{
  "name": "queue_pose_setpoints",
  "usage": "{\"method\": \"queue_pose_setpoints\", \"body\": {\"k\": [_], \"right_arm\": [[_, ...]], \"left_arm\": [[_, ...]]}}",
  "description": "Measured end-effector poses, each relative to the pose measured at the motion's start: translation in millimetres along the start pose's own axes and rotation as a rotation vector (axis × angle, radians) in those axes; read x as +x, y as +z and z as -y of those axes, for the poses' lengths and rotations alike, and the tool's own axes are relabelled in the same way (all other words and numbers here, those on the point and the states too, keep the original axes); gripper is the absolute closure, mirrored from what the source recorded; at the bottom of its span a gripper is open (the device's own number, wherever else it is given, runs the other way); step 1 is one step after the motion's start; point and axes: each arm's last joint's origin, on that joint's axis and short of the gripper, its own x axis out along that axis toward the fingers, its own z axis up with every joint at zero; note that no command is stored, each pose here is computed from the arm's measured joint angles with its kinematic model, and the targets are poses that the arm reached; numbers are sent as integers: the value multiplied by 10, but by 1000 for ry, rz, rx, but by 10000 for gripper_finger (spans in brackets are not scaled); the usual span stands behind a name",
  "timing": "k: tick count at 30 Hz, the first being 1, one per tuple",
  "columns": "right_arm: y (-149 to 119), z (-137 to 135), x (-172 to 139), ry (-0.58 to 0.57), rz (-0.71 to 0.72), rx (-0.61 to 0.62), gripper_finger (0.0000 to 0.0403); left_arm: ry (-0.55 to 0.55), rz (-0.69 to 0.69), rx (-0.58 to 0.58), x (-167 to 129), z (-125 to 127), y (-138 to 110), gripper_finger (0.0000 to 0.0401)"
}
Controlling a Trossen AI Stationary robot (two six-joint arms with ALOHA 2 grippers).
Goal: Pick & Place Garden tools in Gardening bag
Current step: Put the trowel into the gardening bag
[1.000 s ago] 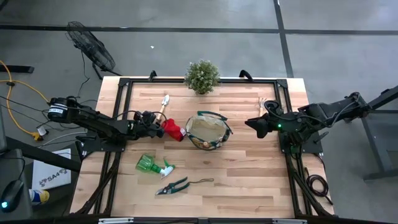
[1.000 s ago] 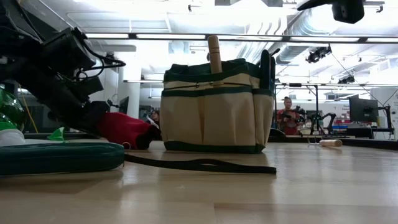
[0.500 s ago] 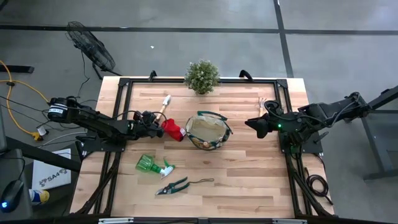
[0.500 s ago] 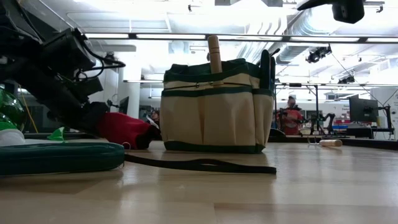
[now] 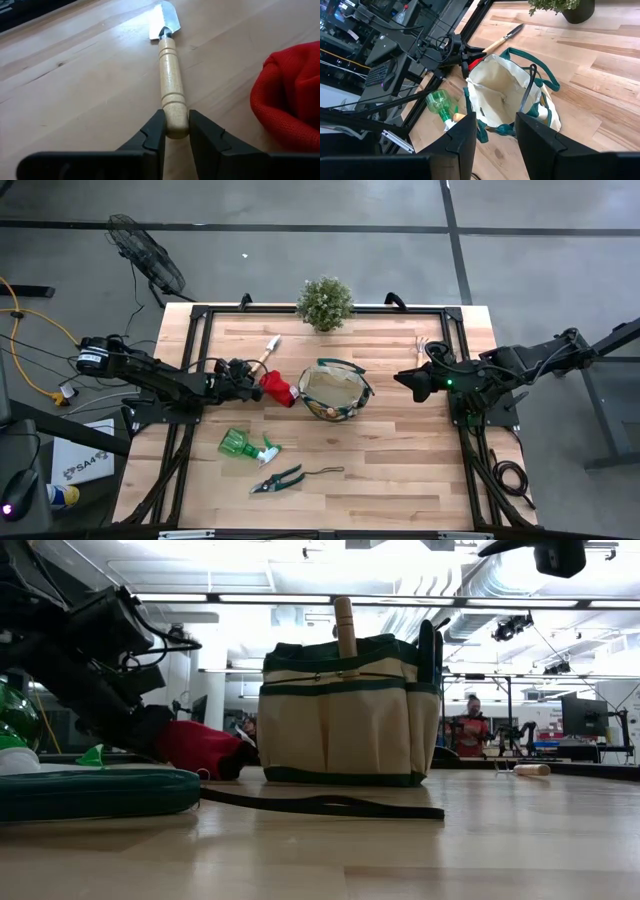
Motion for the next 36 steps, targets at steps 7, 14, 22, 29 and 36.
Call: {"method": "queue_pose_setpoints", "body": {"k": [7, 14, 22, 29, 36], "right_arm": [[-1, 0, 0, 1, -3, 3, 274], [-1, -1, 0, 1, -3, 2, 274], [-1, 0, 0, 1, -4, -7, 274], [-2, -1, 0, 3, -8, -7, 274], [-2, -1, 0, 3, -8, -8, 274]], "left_arm": [[1, -19, 15, -61, 53, 147, 342], [30, -85, 111, -234, 106, 456, 343], [32, -172, 163, -563, 138, 956, 343], [-69, -232, 130, -954, 178, 1524, 344], [-193, -258, -5, -1357, 129, 2004, 344]]}}
